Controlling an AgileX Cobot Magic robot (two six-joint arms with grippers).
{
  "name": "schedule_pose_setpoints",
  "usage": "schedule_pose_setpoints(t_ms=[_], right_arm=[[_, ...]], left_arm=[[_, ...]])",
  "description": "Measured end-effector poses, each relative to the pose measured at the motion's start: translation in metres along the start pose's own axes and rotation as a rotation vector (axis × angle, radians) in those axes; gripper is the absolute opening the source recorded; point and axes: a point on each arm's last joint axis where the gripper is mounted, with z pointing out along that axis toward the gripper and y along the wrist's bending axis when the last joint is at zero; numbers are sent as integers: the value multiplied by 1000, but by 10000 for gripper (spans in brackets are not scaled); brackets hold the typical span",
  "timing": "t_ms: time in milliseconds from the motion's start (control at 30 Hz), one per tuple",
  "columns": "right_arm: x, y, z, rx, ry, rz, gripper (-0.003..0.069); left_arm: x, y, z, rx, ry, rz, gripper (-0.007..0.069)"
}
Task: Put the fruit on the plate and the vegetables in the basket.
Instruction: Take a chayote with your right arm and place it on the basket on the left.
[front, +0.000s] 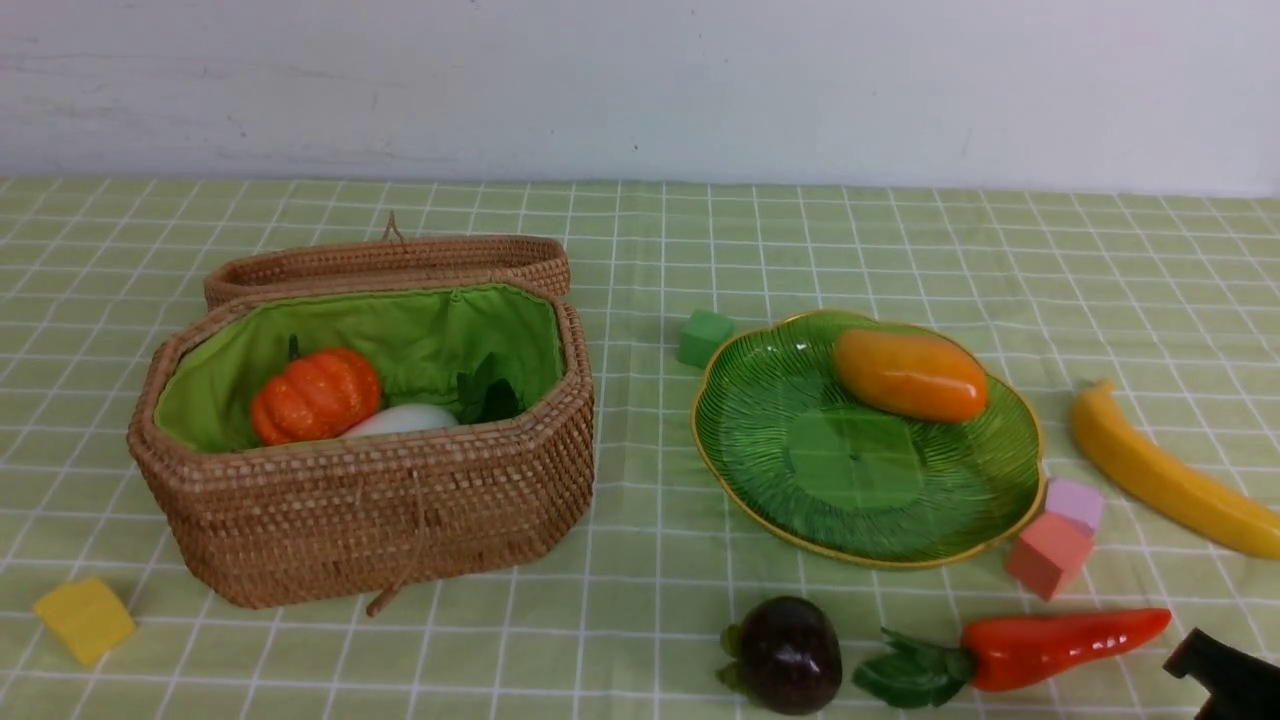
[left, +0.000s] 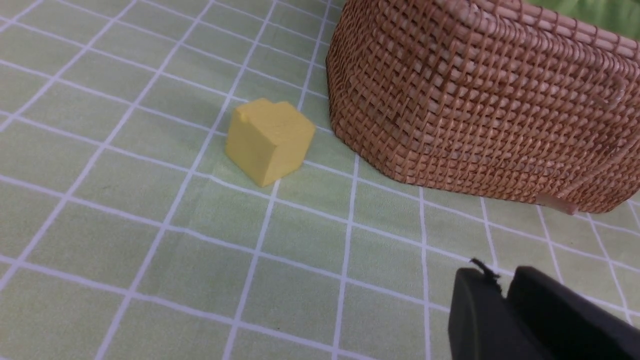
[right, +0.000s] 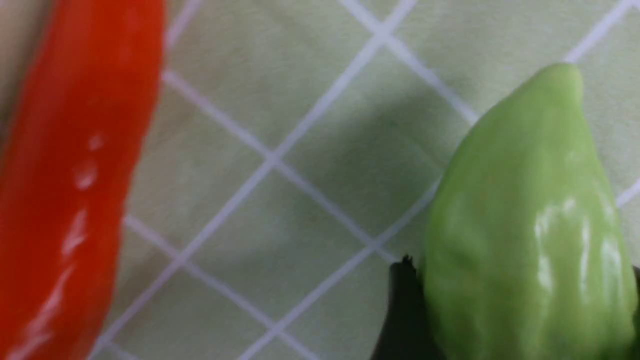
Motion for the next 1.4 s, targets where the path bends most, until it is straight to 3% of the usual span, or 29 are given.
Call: schedule_pose_setpoints(t_ms=[33,400,533,667,700,733,833,967,1133,1400], right_arm=[[0,0,-1,-4,-1,2,450],[-28,68,-138,-556,-444,-424,450],[-28,114,-188,-750,-558,-654,450],[-16,167,-199,-862,-573,-859,450],[-6,192,-198,-906,-562,-933,450],[-6,192,-198,-906,-562,-933,450],[16,256,-182,-982,-537,-1058,450],[48,316,-158,-1046,-498,-1150,450],[84,366,-113,-1059,-449,-1245,450],[110,388,-62,-976,-456,-1367,453]], left_arm=[[0,0,0,0,0,0,87],[0,0,0,0,0,0,97],[0,0,0,0,0,0,103],[0,0,0,0,0,0,106],[0,0,0,0,0,0,109],[0,0,0,0,0,0,109],[0,0,0,0,0,0,112],[0,0,0,0,0,0,114],[0,0,0,0,0,0,121],[0,0,0,0,0,0,129]])
